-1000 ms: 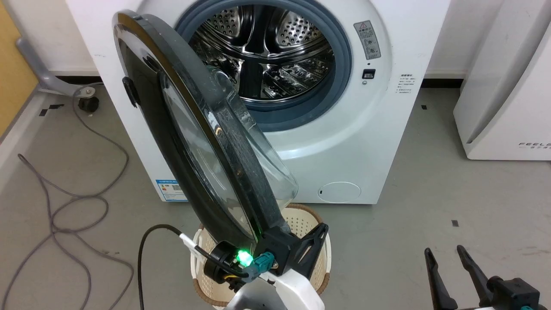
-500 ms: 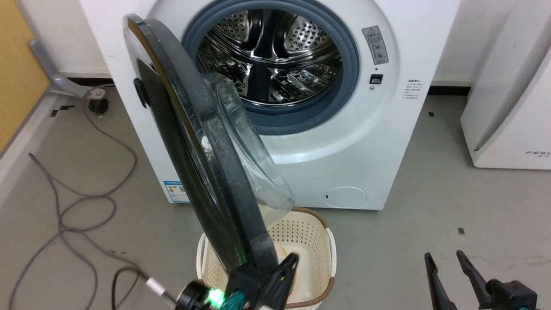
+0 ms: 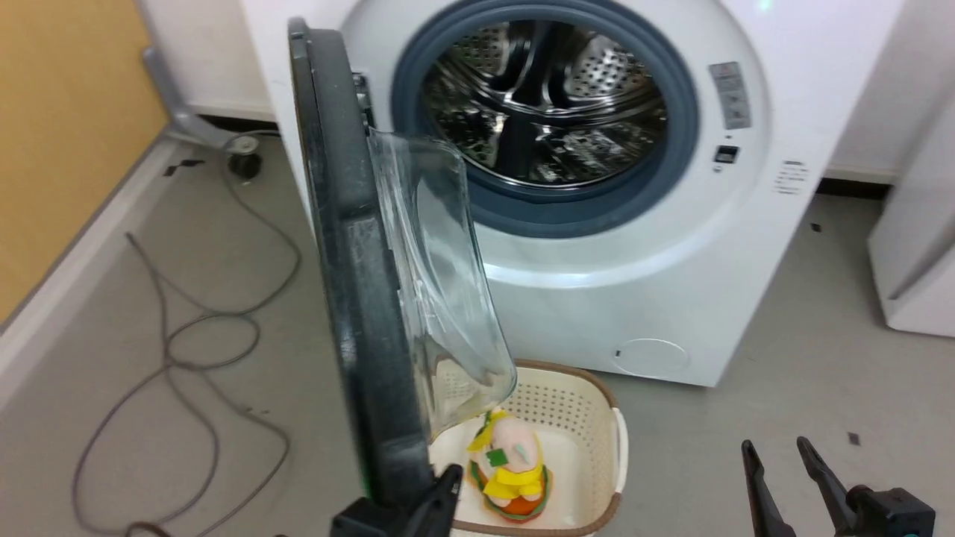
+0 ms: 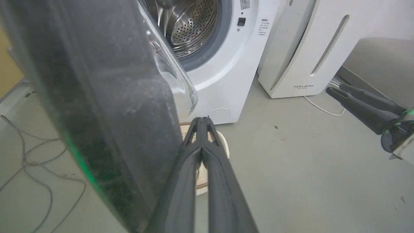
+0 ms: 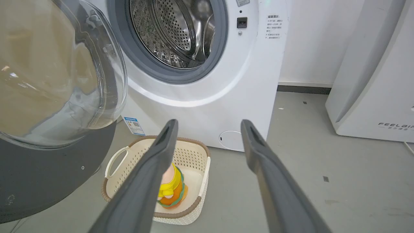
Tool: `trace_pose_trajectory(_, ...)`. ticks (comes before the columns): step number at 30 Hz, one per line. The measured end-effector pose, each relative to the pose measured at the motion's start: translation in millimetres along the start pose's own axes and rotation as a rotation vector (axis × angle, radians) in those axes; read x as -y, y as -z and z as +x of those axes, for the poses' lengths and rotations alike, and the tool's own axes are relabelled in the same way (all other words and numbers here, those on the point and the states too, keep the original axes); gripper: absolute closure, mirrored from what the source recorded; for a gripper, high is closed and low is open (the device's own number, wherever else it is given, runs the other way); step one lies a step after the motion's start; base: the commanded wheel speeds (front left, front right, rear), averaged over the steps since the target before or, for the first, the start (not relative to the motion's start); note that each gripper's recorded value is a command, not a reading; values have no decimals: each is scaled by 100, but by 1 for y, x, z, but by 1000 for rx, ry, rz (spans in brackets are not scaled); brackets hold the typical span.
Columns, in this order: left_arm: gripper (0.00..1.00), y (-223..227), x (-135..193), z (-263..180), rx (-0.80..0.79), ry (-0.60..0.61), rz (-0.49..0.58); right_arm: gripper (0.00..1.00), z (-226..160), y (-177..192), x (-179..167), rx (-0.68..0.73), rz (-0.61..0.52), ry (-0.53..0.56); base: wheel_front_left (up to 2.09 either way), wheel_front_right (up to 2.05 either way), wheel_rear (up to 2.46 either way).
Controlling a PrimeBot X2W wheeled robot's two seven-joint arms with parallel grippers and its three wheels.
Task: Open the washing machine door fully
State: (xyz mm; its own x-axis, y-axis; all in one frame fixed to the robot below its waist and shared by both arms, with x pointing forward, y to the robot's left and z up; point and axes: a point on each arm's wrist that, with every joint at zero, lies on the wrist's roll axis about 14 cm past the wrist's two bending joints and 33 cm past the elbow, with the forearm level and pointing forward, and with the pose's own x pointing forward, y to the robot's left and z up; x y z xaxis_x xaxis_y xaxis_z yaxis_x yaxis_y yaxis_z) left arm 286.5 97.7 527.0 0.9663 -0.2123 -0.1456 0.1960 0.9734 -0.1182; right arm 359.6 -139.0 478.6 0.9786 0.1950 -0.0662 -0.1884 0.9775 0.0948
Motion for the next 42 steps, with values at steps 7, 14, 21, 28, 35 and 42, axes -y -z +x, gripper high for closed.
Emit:
trace_pose_trajectory(7, 100, -5, -34, -20, 51, -158, -23, 0, 13, 3, -17, -13, -5, -58, 0, 0, 0)
trace_pose_trajectory(14, 100, -19, -119, -57, 158, -464, 18, 0, 29, 9, -44, -40, -7, -144, 0, 0, 0)
trace_pose_trajectory(21, 100, -17, -179, -77, 168, -614, 58, 0, 31, 19, -49, -62, 18, -158, 0, 0, 0)
trace_pose_trajectory(28, 100, -27, -237, -85, 221, -722, 76, 0, 34, 18, -49, -42, 43, -156, 0, 0, 0)
trace_pose_trajectory(35, 100, -24, -276, -81, 221, -763, 104, 0, 29, 22, -40, -46, 54, -126, 0, 0, 0)
trace_pose_trajectory(42, 100, -21, -273, -76, 240, -772, 95, 0, 25, 23, -34, -51, 55, -106, 0, 0, 0)
